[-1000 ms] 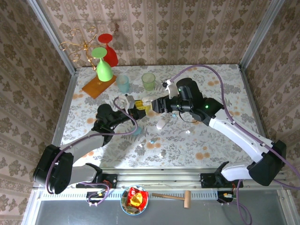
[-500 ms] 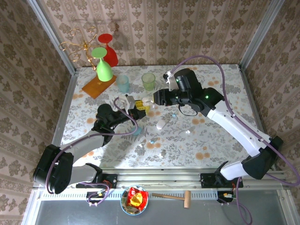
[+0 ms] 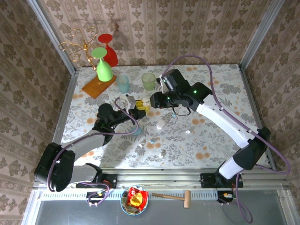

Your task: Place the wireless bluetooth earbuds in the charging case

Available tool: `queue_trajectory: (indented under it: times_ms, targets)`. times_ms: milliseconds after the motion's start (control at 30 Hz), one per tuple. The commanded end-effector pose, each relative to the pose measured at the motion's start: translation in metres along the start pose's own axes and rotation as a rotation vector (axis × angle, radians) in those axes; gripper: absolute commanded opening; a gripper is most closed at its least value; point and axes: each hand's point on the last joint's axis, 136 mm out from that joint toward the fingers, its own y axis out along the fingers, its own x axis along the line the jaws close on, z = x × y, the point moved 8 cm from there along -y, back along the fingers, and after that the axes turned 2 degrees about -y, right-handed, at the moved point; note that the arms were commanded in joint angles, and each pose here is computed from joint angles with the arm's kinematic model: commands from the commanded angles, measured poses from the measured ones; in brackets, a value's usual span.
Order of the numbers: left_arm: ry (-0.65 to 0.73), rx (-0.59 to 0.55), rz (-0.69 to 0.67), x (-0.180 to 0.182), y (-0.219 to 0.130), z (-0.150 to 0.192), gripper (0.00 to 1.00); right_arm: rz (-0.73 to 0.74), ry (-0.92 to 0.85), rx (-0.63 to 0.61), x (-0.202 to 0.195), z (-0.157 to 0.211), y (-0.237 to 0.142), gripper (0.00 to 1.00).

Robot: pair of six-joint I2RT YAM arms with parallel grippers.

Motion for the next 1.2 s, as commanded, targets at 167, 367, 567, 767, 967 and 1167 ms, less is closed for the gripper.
queue_trajectory:
  times_ms: [167, 367, 567, 767, 967, 1167]
  targets:
    - [0.047, -0.016, 0.007, -0.001, -0.005, 0.001, 0.0, 0.023, -0.013, 0.031, 0.007, -0.006, 0.007, 0.36]
    - [0.05, -0.014, 0.015, -0.002, -0.006, 0.002, 0.0, 0.027, -0.019, 0.047, 0.008, -0.007, 0.014, 0.34]
    - [0.051, -0.012, 0.024, -0.003, -0.006, 0.003, 0.0, 0.03, -0.024, 0.066, 0.008, -0.007, 0.021, 0.32]
    - [0.043, -0.01, 0.018, -0.003, -0.008, 0.003, 0.0, 0.037, -0.036, 0.085, 0.007, -0.005, 0.025, 0.25]
    - [-0.007, -0.023, 0.023, 0.0, -0.011, -0.001, 0.0, -0.04, -0.161, 0.085, 0.011, -0.002, 0.018, 0.2]
    - [-0.06, -0.043, 0.092, -0.006, -0.017, -0.01, 0.0, -0.181, -0.315, 0.115, 0.012, 0.004, 0.016, 0.2]
